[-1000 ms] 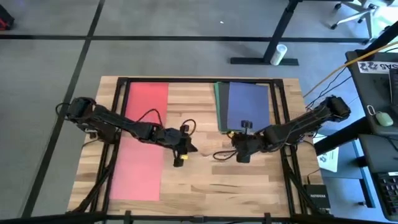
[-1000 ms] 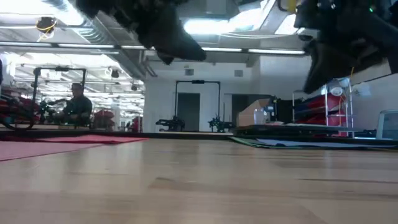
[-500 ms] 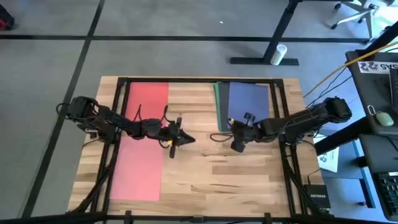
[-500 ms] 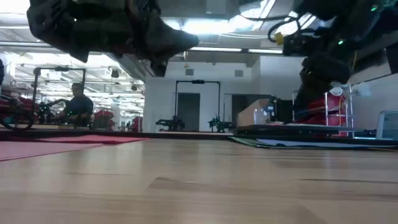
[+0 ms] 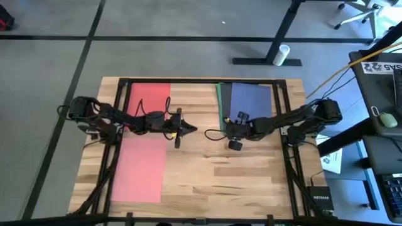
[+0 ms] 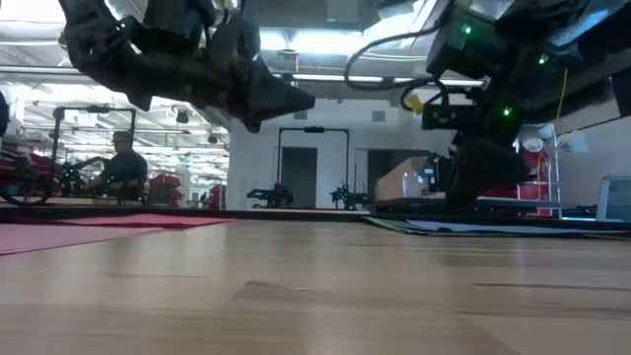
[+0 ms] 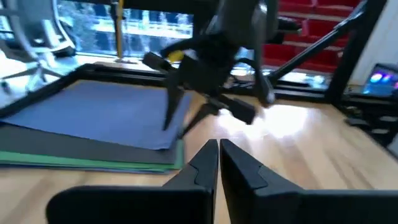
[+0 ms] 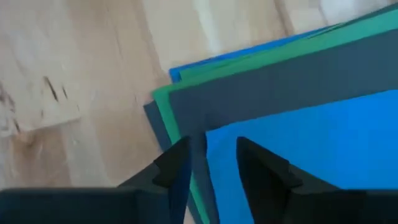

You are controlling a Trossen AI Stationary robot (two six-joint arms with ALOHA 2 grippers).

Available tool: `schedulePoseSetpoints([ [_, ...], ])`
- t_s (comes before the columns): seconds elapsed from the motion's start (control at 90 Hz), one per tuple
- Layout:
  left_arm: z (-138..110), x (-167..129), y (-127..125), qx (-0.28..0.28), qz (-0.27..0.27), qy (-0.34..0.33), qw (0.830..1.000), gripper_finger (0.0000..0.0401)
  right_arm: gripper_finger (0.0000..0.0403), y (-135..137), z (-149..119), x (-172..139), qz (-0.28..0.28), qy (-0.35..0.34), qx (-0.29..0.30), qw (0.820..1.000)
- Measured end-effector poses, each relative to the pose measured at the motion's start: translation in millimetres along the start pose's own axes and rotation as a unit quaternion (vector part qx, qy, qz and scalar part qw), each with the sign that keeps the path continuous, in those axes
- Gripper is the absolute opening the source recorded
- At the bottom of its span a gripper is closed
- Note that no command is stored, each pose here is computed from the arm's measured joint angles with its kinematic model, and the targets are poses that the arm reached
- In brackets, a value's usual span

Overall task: Organize paper
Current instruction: Put the violet paper on the bottom right of the table

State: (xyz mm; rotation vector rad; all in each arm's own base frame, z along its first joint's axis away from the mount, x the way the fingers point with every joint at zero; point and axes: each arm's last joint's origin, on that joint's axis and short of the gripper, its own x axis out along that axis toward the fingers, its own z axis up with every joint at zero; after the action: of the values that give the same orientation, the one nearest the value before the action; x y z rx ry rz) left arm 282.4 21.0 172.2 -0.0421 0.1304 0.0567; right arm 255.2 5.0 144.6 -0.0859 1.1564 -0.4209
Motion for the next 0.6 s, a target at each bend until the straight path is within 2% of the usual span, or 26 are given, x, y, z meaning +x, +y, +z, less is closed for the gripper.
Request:
schedulePoseSetpoints([
  [0.256,-1.8,-0.6,13.3,0.015,0.023,0.011,1.0,0.0,0.0116,3.6,1.2,11.2,0.003,0.003,-0.006,1.0],
  [0.6,-3.8,-0.6,14.6,0.036,0.025,0.023,0.999,0.0,0.0115,-11.4,1.8,23.5,-0.048,0.019,0.013,0.999],
])
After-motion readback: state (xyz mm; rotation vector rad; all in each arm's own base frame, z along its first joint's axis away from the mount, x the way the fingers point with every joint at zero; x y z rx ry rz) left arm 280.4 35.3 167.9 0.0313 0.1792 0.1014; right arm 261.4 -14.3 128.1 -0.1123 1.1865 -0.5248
